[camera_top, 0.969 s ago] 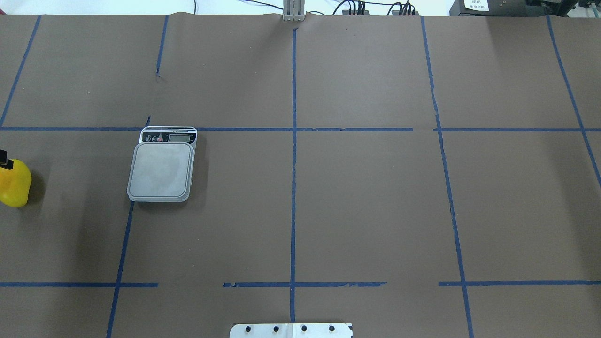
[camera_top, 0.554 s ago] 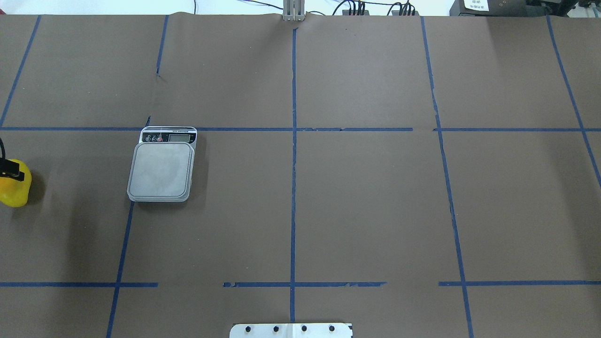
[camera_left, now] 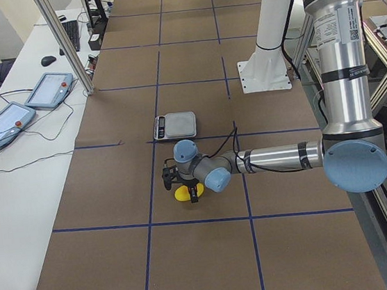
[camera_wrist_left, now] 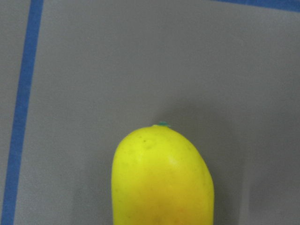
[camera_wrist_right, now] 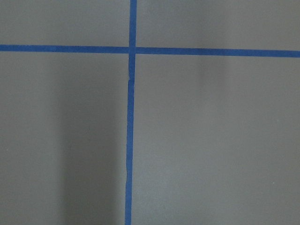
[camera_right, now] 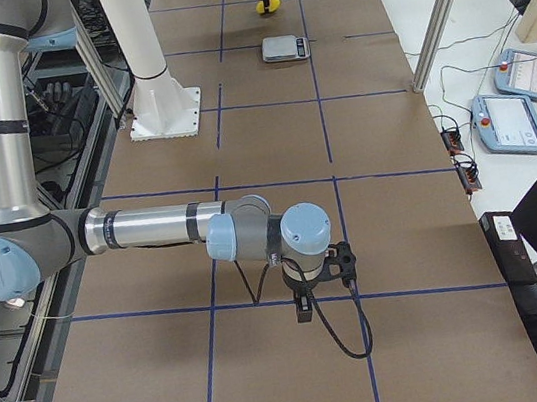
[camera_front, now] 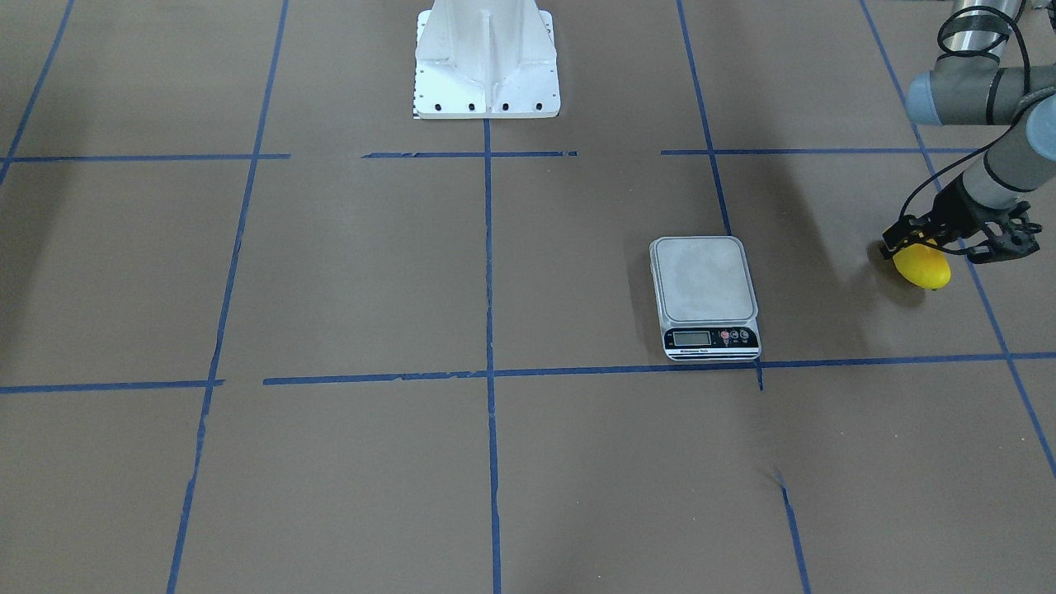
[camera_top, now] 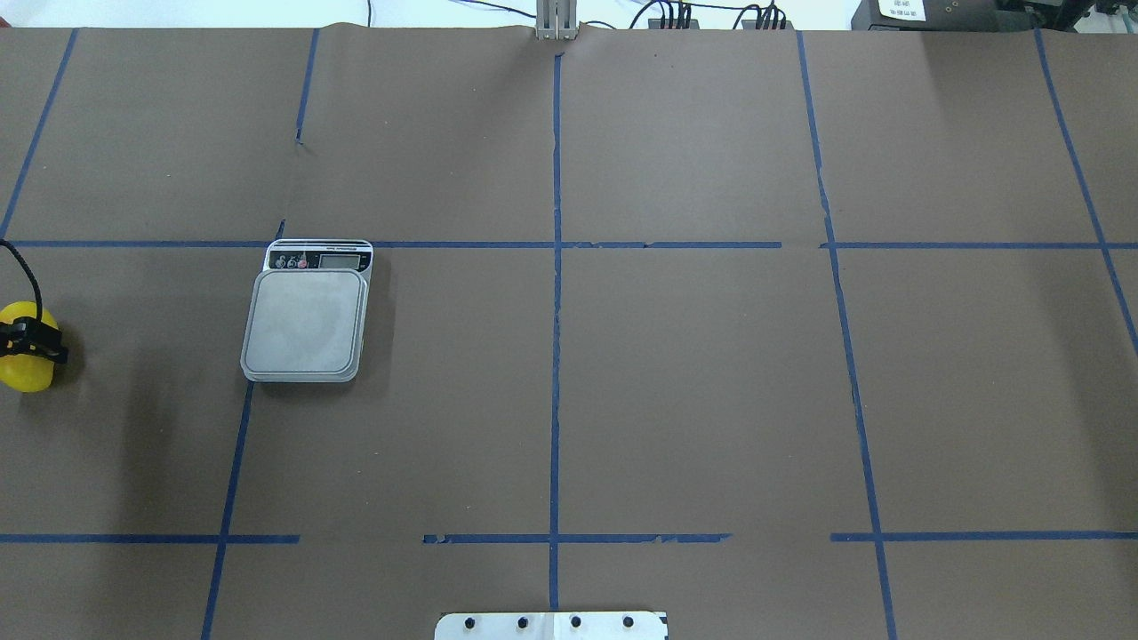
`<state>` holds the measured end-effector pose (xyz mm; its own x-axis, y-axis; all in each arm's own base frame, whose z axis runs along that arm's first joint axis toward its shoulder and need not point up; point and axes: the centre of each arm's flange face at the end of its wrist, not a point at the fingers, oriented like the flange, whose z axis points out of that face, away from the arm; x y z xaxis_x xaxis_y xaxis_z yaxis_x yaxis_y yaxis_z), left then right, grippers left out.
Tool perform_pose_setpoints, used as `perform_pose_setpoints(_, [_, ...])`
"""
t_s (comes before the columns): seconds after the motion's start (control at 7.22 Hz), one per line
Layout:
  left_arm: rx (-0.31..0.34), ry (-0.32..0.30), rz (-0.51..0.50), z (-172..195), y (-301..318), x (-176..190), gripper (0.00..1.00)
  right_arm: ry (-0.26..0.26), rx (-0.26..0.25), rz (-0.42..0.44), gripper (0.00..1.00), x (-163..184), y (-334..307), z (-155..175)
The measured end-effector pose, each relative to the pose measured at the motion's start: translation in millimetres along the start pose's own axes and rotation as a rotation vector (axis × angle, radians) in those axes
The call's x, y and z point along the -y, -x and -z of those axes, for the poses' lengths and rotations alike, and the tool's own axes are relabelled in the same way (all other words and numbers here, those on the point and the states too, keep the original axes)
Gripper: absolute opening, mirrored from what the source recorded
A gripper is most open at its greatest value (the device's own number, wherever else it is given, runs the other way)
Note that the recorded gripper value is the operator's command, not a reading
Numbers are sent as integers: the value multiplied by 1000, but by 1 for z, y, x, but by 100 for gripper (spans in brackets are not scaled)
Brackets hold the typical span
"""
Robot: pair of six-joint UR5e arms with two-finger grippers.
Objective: Weigh mango
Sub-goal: 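Close the left gripper around the yellow mango, then lift the mango with the left gripper and carry it over the scale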
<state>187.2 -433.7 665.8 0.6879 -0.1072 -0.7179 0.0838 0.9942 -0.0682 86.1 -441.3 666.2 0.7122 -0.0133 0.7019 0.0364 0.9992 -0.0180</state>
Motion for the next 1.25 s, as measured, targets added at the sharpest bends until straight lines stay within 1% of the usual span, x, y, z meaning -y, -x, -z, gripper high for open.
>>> perform_pose_setpoints(0.14, [-7, -4, -11, 3, -5, 0, 0, 0, 0, 0, 100, 0, 0, 0])
perform_pose_setpoints(0.28, [-25, -18, -29, 16, -18, 0, 0, 0, 0, 0, 100, 0, 0, 0])
perform_pose_setpoints(0.42, [-46, -35, -45, 35, -36, -1, 0, 0, 0, 0, 100, 0, 0, 0])
perform_pose_setpoints(0.69, [-52, -41, -49, 79, -82, -2, 0, -1, 0, 1, 100, 0, 0, 0])
perform_pose_setpoints(0.83, [-63, -51, -56, 101, -112, 2, 0, 0, 0, 0, 100, 0, 0, 0])
perform_pose_setpoints(0.97, [-76, -62, -62, 119, -147, 14, 0, 0, 0, 0, 100, 0, 0, 0])
perform_pose_setpoints(1.11, [-85, -65, -51, 132, -187, 30, 0, 0, 0, 0, 100, 0, 0, 0])
perform_pose_setpoints(1.25, [-93, -52, -23, 134, -228, 38, 0, 0, 0, 0, 100, 0, 0, 0])
